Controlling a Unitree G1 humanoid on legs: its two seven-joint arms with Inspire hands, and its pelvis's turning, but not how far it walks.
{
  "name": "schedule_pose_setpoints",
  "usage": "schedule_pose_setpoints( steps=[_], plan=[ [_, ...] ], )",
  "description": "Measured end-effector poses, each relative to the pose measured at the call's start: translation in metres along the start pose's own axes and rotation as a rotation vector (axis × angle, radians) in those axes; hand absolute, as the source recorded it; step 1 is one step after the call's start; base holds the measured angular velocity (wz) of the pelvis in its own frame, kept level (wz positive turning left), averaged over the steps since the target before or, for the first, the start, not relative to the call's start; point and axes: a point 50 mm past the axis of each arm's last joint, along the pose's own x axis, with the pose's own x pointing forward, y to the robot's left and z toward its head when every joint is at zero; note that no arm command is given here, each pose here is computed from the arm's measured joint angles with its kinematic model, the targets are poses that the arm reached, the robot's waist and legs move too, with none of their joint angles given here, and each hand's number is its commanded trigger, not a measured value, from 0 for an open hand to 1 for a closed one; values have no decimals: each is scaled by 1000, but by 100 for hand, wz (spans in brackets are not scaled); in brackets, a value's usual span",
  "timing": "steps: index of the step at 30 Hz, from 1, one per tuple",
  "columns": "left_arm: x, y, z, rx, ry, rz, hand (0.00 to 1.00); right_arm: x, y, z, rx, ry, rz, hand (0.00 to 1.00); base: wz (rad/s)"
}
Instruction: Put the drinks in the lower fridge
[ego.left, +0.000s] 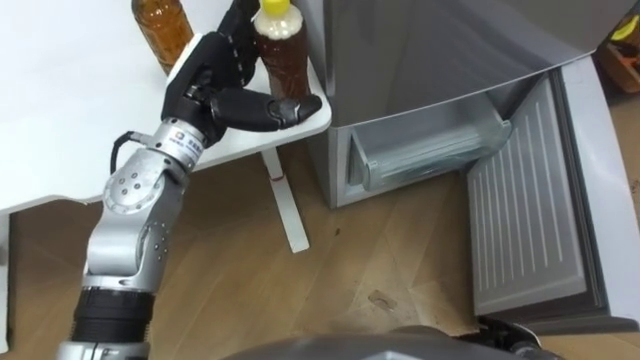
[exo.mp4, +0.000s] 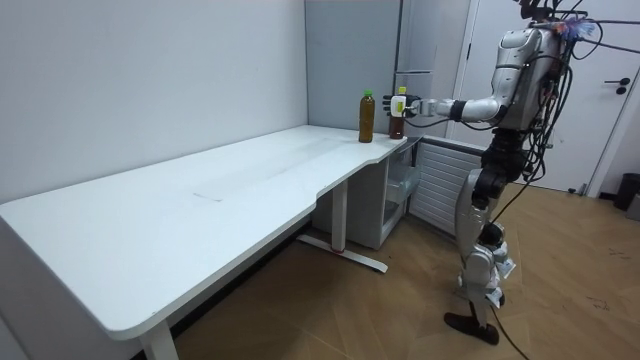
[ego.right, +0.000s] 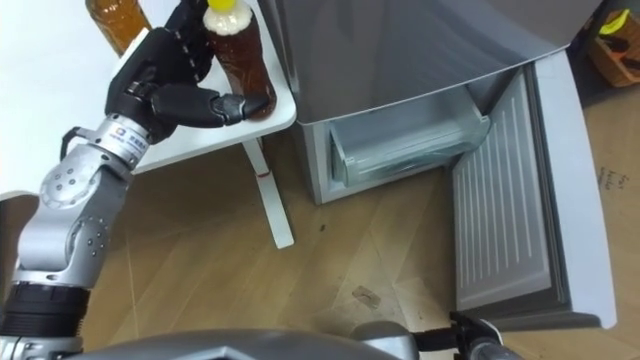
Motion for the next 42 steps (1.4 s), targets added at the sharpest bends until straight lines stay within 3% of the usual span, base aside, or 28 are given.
schedule_pose_setpoints(
  steps=[16, 21, 29, 42],
  plan=[
    [10, 4, 0, -38, 3, 69, 0, -1, -2, -7, -103, 40, -28, 0, 1],
    [13, 6, -6, -116, 18, 80, 0, -2, -2, -14, -154, 62, -39, 0, 0],
    [33, 8, 7, -149, -21, 80, 0, -2, 0, -22, -264, 137, -5, 0, -8],
    [35, 8, 5, -172, -10, 73, 0, -1, 8, -19, -348, 167, 40, 0, -1]
  ],
)
